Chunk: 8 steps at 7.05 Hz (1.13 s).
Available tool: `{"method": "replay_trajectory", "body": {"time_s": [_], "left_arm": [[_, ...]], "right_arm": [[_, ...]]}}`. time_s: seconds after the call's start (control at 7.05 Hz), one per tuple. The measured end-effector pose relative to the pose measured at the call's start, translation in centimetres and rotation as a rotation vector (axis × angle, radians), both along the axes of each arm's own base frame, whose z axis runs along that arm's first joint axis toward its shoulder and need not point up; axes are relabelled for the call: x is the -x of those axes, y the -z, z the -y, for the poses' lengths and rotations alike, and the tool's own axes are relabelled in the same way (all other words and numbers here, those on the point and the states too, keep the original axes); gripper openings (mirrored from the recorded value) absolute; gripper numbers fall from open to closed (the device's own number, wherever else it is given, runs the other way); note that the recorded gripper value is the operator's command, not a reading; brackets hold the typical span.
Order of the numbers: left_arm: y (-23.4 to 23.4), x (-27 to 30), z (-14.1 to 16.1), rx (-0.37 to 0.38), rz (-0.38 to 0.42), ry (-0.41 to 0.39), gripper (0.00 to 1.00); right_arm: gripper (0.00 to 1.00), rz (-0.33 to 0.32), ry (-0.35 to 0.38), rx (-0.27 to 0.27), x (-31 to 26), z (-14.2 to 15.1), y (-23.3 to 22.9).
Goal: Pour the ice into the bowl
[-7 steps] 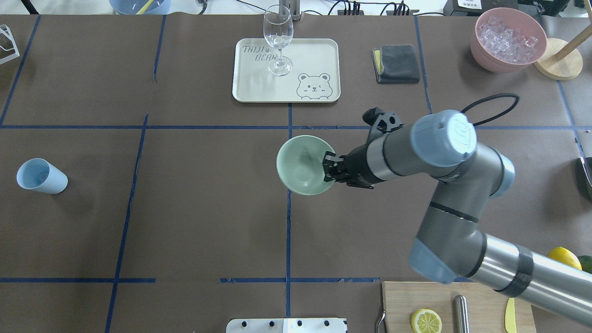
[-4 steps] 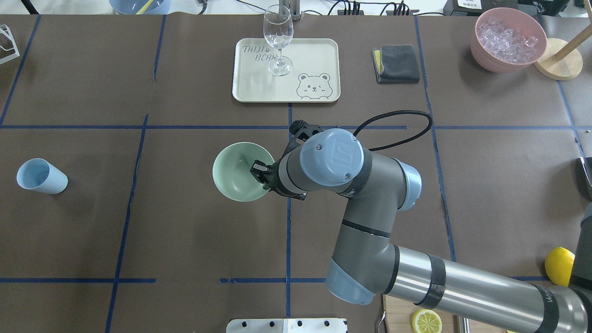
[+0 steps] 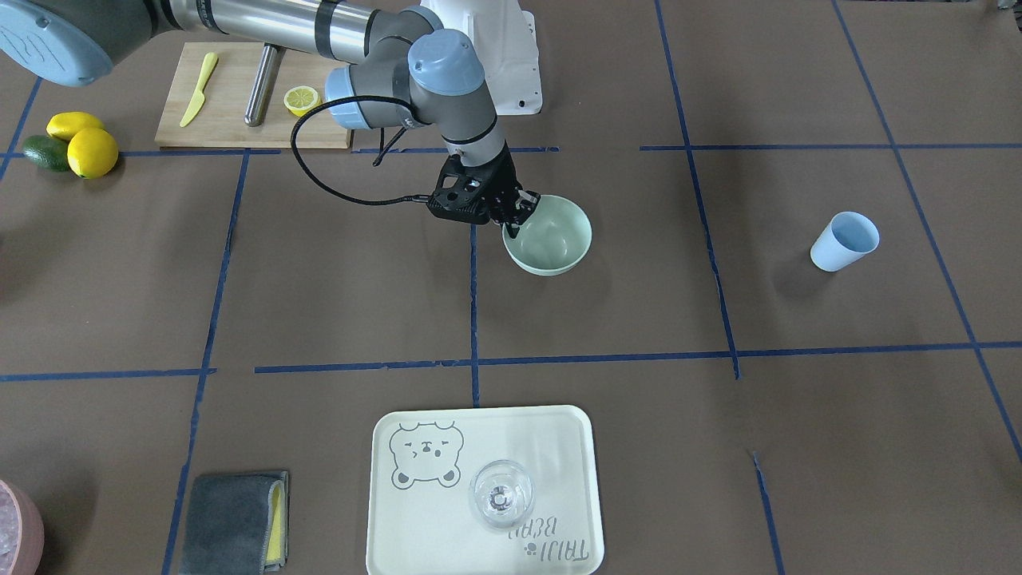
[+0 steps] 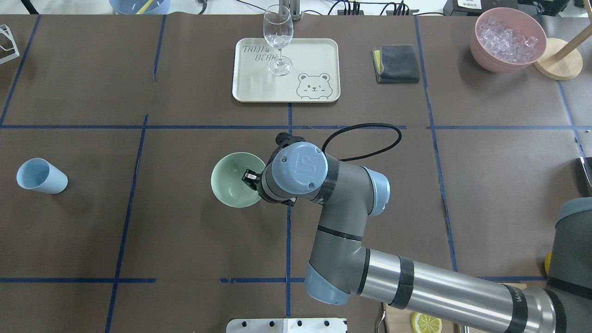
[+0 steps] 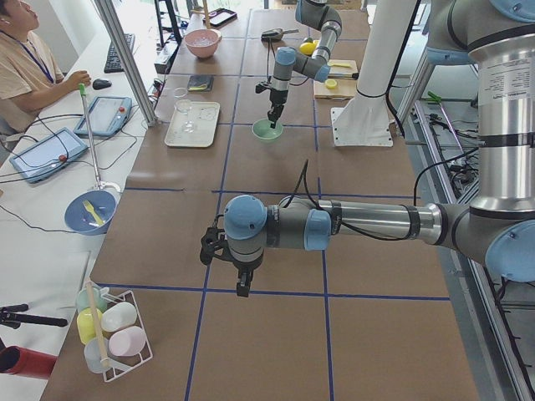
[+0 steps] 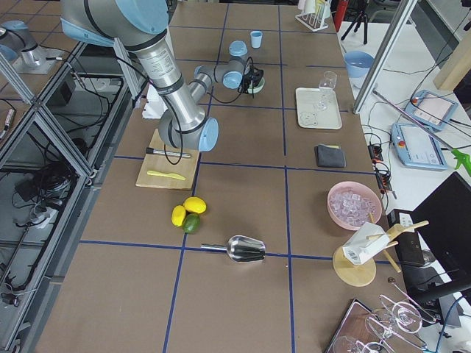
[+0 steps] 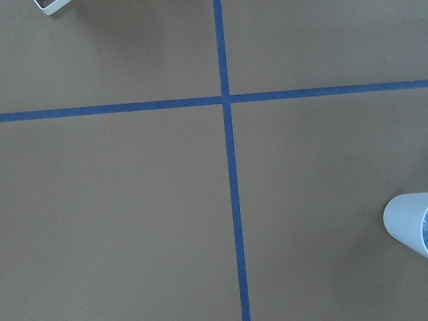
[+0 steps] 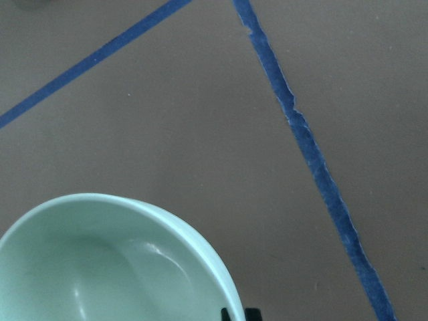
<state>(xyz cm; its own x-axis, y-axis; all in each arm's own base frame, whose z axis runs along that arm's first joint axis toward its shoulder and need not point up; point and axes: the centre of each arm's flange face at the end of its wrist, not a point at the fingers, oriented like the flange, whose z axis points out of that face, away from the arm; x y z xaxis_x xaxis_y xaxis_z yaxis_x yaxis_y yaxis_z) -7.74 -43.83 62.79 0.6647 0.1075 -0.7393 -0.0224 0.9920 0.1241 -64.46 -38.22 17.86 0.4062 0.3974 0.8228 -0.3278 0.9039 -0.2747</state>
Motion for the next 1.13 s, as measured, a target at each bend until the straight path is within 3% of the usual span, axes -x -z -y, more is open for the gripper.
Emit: {"method": "replay_trajectory", "body": {"time_s": [0.14, 0.28, 0.71, 0.99, 1.13], "left_arm": [[-0.1, 0.0, 0.1, -0.014, 0.001, 0.000, 1.00], [-0.1, 0.0, 0.2, -0.025, 0.001, -0.001, 1.00], [0.4, -0.6, 0.4, -0.047, -0.002, -0.012, 1.00], [1.8, -2.2, 0.8, -0.100, -0.042, -0.045, 1.00], [2.0, -2.7, 0.3, -0.138, -0.078, -0.049, 1.00]], "right_arm": [[0.24, -0.015, 0.006, 0.002, 0.8, -0.5, -0.6], [0.99, -0.023, 0.008, 0.005, 1.2, -0.7, -1.1], [1.00, 0.019, 0.004, 0.000, -0.3, -0.6, 0.7], [1.00, 0.110, 0.008, -0.003, -7.3, 0.6, 2.3], [1.00, 0.131, 0.012, 0.003, -11.7, 0.9, 0.5]]}}
